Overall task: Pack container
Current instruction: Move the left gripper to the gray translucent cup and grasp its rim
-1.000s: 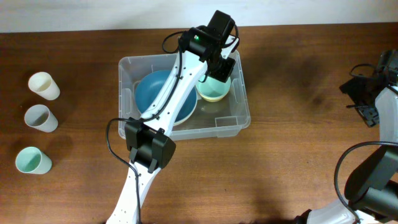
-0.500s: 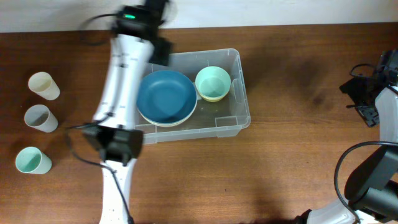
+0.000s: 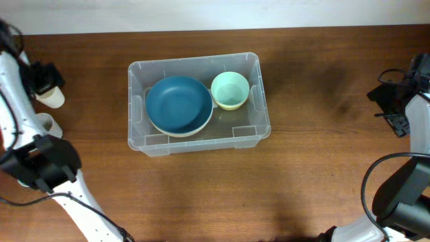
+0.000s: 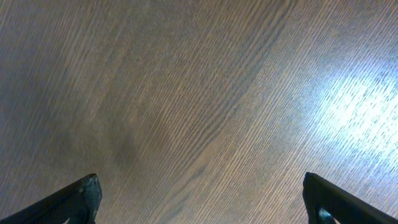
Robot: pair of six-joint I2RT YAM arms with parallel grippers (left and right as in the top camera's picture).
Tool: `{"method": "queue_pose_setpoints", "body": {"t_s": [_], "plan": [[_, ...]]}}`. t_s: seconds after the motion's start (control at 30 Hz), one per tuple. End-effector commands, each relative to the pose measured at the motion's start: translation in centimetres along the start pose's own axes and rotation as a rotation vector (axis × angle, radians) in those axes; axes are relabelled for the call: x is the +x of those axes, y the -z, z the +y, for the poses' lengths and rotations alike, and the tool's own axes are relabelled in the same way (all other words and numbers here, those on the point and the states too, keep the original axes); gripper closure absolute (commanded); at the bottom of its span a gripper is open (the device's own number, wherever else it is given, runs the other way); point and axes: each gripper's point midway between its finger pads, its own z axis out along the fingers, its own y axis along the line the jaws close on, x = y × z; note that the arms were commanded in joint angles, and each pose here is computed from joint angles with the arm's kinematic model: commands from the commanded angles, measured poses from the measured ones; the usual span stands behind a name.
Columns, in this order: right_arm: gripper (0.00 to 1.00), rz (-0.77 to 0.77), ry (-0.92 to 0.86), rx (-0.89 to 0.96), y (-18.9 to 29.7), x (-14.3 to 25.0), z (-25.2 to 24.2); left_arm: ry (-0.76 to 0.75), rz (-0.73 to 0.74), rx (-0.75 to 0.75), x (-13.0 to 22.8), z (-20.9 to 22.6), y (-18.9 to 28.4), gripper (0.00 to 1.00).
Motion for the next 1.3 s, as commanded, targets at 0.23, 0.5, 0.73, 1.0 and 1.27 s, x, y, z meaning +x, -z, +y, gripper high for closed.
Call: {"method": "queue_pose_setpoints", "body": {"t_s": [0.23, 0.5, 0.73, 1.0, 1.27], "plan": [[0.01, -0.001, -0.01, 0.019, -0.3, 0.0, -0.4, 0.024, 0.239, -0.013, 4.6, 0.9, -6.6, 0.01], [0.01, -0.001, -0.01, 0.019, -0.3, 0.0, -0.4, 0.014, 0.185, -0.103, 3.5, 2.4, -8.4, 0.01], [0.01, -0.001, -0.01, 0.019, -0.3, 0.0, -0.4, -0.007, 0.157, -0.107, 2.7, 2.4, -8.6, 0.01], [0.01, -0.001, -0.01, 0.019, -0.3, 0.0, -0.4, -0.007, 0.17, -0.101, 3.1, 2.3, -9.6, 0.33], [0.01, -0.001, -0.01, 0.019, -0.3, 0.0, -0.4, -0.005, 0.178, -0.083, 3.3, 2.0, -9.9, 0.96]]}}
